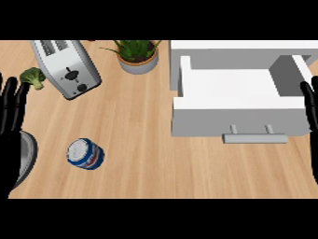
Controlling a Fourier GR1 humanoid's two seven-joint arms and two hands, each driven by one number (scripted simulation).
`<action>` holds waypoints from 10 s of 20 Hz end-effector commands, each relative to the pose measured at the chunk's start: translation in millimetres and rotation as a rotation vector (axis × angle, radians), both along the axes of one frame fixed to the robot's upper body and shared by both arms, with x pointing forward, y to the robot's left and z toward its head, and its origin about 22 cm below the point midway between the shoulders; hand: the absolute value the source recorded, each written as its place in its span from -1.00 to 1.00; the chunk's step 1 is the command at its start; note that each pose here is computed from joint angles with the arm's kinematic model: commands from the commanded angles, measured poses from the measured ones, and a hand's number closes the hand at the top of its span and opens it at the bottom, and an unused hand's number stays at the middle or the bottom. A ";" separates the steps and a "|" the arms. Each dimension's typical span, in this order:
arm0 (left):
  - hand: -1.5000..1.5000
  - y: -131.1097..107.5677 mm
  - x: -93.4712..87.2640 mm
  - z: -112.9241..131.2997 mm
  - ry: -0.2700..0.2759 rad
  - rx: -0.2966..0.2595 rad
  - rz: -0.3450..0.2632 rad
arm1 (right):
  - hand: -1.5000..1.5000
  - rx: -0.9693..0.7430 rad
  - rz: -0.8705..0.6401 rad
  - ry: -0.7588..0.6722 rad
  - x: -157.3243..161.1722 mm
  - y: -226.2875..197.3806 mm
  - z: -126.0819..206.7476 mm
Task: Pick up the can, place it into the drawer and close the drawer
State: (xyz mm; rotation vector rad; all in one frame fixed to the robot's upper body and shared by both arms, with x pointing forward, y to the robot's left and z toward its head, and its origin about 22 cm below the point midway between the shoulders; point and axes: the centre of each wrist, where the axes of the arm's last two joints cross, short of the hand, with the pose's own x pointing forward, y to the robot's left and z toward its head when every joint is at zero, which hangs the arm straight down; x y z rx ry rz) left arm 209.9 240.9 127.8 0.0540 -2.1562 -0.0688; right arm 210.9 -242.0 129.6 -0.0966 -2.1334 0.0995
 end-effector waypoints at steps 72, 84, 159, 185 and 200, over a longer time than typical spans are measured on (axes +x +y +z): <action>-1.00 69.8 12.5 -155.6 0.709 -0.087 -0.300 | -1.00 0.127 -0.170 0.355 -135.1 -125.3 -32.6; -1.00 93.4 11.5 -189.5 0.734 -0.068 -0.239 | -1.00 0.094 -0.181 0.340 -125.1 -129.0 -40.8; 1.00 -114.2 139.9 5.3 0.417 -0.259 -0.104 | -1.00 0.152 -0.169 0.329 -139.5 -121.6 -0.5; 1.00 -217.8 203.1 91.2 0.446 -0.215 -0.124 | -1.00 0.141 -0.170 0.327 -143.0 -108.7 -5.8; 1.00 -255.2 204.4 71.7 0.497 -0.160 -0.060 | -1.00 0.159 -0.132 0.327 -121.7 -130.2 -11.6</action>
